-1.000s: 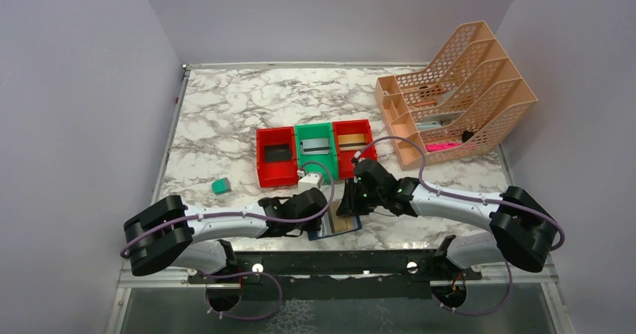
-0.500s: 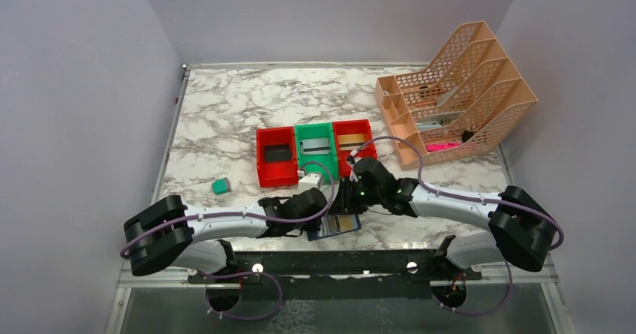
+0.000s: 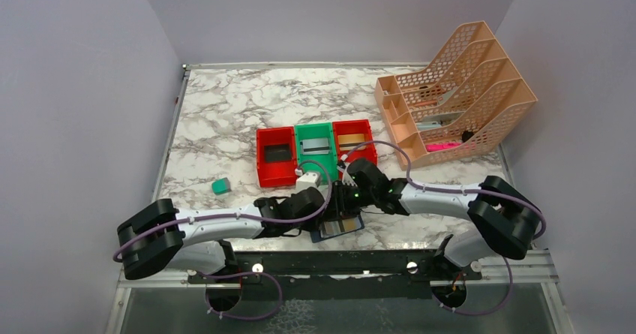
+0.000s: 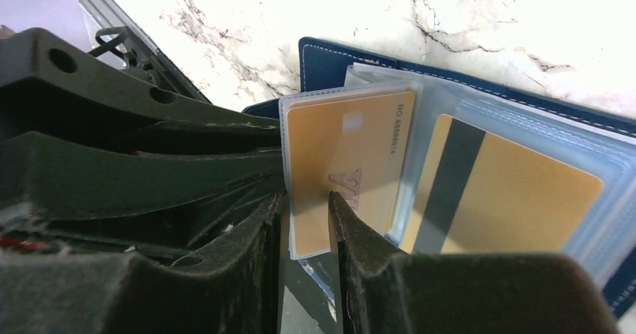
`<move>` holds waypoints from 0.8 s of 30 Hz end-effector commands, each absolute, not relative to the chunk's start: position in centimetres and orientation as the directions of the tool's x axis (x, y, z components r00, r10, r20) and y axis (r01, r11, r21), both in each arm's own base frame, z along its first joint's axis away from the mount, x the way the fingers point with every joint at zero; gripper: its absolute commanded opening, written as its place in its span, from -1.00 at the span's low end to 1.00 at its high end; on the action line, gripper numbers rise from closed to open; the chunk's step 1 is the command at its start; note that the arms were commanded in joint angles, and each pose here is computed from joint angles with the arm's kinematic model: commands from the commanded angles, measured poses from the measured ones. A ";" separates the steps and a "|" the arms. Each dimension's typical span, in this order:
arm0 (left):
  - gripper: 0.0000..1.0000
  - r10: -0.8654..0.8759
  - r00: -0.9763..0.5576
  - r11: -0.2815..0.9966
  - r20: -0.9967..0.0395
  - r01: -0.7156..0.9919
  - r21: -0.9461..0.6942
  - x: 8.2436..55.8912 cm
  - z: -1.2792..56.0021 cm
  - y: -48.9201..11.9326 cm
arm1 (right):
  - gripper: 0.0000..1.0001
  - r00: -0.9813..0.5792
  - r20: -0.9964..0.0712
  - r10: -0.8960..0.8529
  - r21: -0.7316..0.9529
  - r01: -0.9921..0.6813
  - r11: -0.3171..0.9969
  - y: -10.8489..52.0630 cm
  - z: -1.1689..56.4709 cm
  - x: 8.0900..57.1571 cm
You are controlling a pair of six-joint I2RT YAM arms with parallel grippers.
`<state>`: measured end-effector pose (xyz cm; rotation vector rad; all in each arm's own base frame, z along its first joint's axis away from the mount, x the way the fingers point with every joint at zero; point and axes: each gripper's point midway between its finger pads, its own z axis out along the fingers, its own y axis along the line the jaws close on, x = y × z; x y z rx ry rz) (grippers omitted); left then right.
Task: Take the credit cards out of the card holder
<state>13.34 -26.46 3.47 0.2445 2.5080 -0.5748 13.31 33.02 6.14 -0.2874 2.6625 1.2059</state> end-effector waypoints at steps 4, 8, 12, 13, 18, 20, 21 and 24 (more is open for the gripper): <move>-0.63 0.020 -0.820 0.904 -0.572 0.259 -0.340 13.6 4.1 -25.3 | -0.39 -0.967 -0.226 -0.118 0.727 -0.248 0.640 33.6 5.7 12.8; -0.63 0.020 -0.817 0.915 -0.577 0.247 -0.319 13.7 4.3 -24.7 | -0.38 -0.966 -0.242 -0.093 0.698 -0.240 0.674 32.9 5.2 13.3; -0.60 0.010 -0.812 0.912 -0.583 0.247 -0.327 13.7 4.4 -24.6 | -0.37 -0.965 -0.242 -0.101 0.685 -0.244 0.687 32.7 5.0 13.3; -0.60 0.011 -0.812 0.910 -0.584 0.250 -0.331 13.7 4.5 -24.7 | -0.37 -0.965 -0.240 -0.104 0.687 -0.245 0.684 32.7 4.9 13.2; -0.60 0.020 -0.812 0.907 -0.583 0.260 -0.331 13.8 4.6 -25.1 | -0.41 -0.966 -0.246 -0.081 0.662 -0.229 0.713 32.3 4.7 13.6; -0.59 0.025 -0.814 0.908 -0.580 0.261 -0.327 13.8 4.4 -25.2 | -0.44 -0.962 -0.266 -0.056 0.660 -0.224 0.717 32.0 5.1 13.9; -0.59 0.028 -0.815 0.909 -0.578 0.261 -0.324 13.8 4.3 -25.2 | -0.45 -0.960 -0.277 -0.045 0.660 -0.224 0.718 31.9 5.3 14.1; -0.58 0.050 -0.821 0.911 -0.569 0.271 -0.311 13.7 3.8 -25.3 | -0.47 -0.951 -0.308 -0.012 0.655 -0.221 0.722 31.4 6.1 14.5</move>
